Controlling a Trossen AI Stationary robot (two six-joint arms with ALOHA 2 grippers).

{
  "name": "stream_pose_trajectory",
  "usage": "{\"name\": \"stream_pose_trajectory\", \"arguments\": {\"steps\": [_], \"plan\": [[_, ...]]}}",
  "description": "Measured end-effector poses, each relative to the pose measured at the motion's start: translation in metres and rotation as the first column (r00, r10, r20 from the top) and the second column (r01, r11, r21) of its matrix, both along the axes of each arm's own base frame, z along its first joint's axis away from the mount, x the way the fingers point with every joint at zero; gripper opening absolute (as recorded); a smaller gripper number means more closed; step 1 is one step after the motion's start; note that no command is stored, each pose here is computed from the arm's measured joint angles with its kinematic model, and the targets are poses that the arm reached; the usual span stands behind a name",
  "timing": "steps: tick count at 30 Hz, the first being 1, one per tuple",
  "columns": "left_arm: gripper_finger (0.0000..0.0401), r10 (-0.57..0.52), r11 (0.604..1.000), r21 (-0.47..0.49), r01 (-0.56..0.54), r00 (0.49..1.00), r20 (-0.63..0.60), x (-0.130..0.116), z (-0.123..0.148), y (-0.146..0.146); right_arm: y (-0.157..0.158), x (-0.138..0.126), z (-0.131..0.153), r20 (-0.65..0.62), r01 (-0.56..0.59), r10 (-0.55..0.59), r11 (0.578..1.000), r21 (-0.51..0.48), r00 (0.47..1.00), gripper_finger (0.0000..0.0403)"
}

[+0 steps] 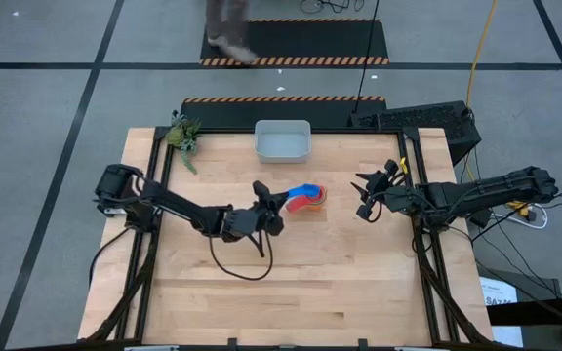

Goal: Nest measuring cups in basket
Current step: Stack the blue measuring cup into the red measuring cup

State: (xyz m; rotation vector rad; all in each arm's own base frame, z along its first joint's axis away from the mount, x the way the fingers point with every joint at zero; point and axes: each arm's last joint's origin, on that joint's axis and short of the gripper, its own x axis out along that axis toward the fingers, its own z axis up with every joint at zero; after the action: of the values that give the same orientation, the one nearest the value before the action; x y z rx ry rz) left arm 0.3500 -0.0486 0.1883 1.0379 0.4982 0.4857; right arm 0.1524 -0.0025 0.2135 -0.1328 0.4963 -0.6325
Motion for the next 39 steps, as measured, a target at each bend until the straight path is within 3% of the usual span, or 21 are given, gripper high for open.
{"name": "stream_pose_trajectory", "arguments": {"steps": [11,18,25,32,39], "plan": [[0.0005,0.02,0.989,0.149,-0.006,0.996,-0.089,0.012,-0.033,0.001,0.0,0.0,0.0,0.0,0.0,0.0,1.0,0.0,1.0,0.013],[0.0017,0.035,0.989,0.147,-0.022,0.996,-0.087,0.014,-0.037,0.008,0.0,0.0,0.0,0.0,-0.001,0.001,1.0,0.0,1.0,0.013],[0.0014,-0.083,0.99,0.107,0.093,0.991,-0.102,0.016,-0.04,0.008,0.0,0.0,0.0,0.0,-0.001,0.001,1.0,0.0,1.0,0.013],[0.0075,-0.098,0.991,0.084,0.108,0.987,-0.125,0.016,-0.043,0.008,0.0,0.0,0.0,0.0,-0.001,0.001,1.0,0.001,1.0,0.013],[0.0151,-0.069,0.997,-0.049,0.067,0.997,-0.034,0.016,-0.044,0.01,0.0,0.0,0.0,-0.001,-0.001,0.001,1.0,0.0,1.0,0.013]]}}
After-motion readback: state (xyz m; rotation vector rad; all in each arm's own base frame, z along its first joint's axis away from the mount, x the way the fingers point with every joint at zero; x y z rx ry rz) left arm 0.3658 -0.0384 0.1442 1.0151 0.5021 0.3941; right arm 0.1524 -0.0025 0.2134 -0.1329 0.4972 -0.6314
